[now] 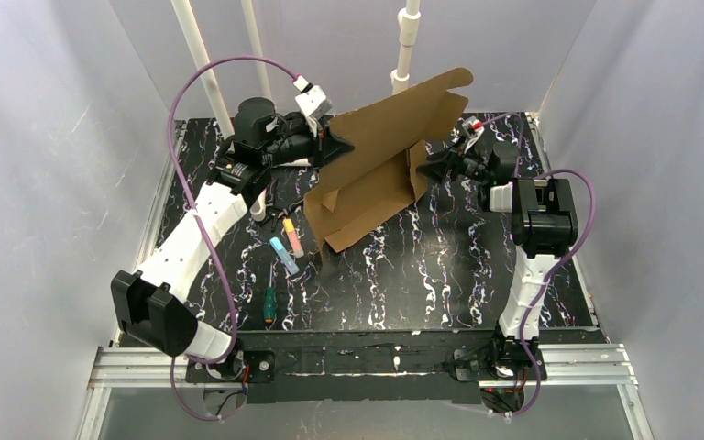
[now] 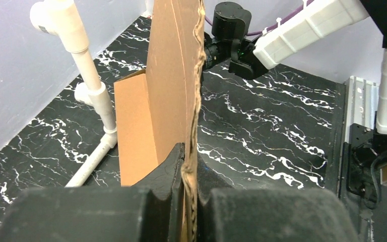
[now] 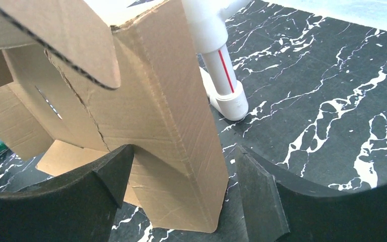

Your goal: Fold the paper box

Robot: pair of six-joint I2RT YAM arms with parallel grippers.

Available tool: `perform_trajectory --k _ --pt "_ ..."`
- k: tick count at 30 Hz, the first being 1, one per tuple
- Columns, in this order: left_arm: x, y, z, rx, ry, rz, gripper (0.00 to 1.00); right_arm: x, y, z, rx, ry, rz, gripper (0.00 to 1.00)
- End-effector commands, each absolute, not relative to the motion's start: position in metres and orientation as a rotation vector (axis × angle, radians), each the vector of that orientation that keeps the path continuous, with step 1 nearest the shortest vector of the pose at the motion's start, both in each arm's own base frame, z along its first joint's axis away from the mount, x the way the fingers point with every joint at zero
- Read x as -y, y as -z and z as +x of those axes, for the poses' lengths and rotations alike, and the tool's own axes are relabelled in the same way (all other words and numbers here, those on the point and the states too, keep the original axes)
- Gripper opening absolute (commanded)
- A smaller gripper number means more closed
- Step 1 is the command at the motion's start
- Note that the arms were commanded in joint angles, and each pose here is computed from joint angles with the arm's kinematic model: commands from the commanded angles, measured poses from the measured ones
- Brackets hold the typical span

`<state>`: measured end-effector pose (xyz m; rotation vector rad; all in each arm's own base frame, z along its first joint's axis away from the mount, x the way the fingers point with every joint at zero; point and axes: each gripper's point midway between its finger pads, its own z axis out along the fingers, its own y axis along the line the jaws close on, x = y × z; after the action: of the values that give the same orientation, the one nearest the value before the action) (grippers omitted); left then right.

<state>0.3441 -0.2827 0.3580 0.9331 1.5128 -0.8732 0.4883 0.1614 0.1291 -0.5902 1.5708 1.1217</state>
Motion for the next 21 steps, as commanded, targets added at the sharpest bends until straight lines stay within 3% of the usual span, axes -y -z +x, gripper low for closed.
perform_trajectory --k 1,11,17,21 --pt "0.286 -0.366 0.323 -1.509 0.981 0.931 0.0 -0.173 -0.149 0.494 -1.467 -1.049 -0.652 0.82" --pt "0.287 -0.372 0.321 -1.515 1.03 0.879 0.0 -0.19 -0.149 0.491 -1.376 -0.933 -0.746 0.83" --pt "0.282 -0.372 0.326 -1.533 1.018 0.838 0.0 -0.19 -0.164 0.474 -1.279 -0.931 -0.743 0.9" --pt "0.282 -0.373 0.327 -1.537 1.036 0.818 0.0 -0.186 -0.169 0.479 -1.276 -0.897 -0.71 0.89"
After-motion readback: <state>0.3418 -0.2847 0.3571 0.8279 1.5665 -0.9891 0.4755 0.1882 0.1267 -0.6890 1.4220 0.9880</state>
